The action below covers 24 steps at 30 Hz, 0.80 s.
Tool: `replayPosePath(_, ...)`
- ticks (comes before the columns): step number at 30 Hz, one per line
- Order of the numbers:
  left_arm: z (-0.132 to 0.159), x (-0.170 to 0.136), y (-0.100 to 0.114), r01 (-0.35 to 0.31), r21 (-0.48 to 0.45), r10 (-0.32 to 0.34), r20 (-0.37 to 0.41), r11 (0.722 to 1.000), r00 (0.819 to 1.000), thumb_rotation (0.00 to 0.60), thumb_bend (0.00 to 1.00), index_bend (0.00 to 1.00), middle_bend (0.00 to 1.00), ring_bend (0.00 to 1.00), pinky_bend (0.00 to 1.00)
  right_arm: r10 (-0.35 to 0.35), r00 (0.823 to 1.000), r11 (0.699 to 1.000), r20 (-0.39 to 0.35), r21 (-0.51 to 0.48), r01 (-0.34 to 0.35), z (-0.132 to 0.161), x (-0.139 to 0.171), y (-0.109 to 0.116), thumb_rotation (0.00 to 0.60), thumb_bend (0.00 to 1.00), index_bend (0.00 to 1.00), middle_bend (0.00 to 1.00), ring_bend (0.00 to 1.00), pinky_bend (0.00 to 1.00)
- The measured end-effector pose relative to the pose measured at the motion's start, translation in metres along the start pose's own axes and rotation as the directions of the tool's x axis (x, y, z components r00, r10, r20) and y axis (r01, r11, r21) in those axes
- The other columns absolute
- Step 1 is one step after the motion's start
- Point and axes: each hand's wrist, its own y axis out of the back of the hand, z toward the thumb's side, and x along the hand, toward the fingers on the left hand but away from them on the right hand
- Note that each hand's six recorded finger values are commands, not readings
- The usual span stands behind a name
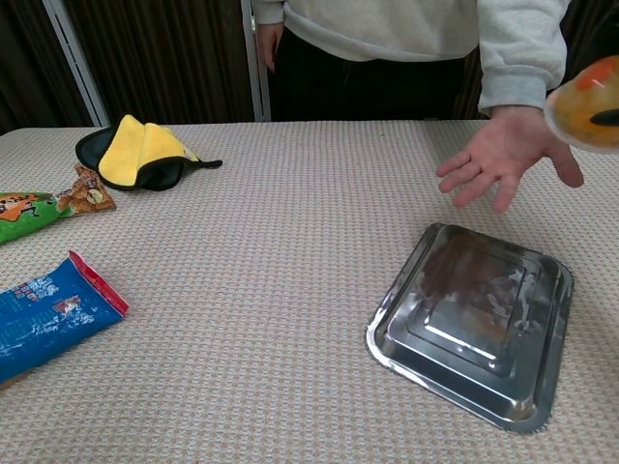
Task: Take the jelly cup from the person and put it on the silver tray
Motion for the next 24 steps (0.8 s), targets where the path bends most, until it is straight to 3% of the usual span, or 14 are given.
replayPosePath(7,0.000,0.000,0.000,-0.004,0.008,0.004,-0.006,1.000,1.000,0.600,0.00,0.02,0.00,0.00,0.00,0.062,0.995,0.998,0.082,-0.004,-0.062,-0.042,0.028,-0.015,0.600,0.25,0.72,0.59,0.52,0.64)
replayPosePath(11,0.000,0.000,0.000,-0.006,0.012,0.006,-0.009,1.000,1.000,0.600,0.00,0.02,0.00,0.00,0.00,0.121,0.989,0.992,0.084,0.018,-0.123,-0.050,0.041,-0.032,0.600,0.25,0.72,0.59,0.52,0.64)
replayPosePath(16,0.000,0.000,0.000,-0.007,0.014,0.007,-0.010,1.000,1.000,0.600,0.00,0.02,0.00,0.00,0.00,0.210,0.977,0.975,0.044,0.060,-0.213,-0.044,0.055,-0.060,0.600,0.25,0.72,0.59,0.52,0.64)
replayPosePath(24,0.000,0.000,-0.001,-0.005,0.009,0.005,-0.012,1.000,1.000,0.600,0.00,0.02,0.00,0.00,0.00,0.269,0.963,0.963,-0.005,0.038,-0.268,-0.018,0.056,-0.094,0.600,0.25,0.70,0.57,0.50,0.64)
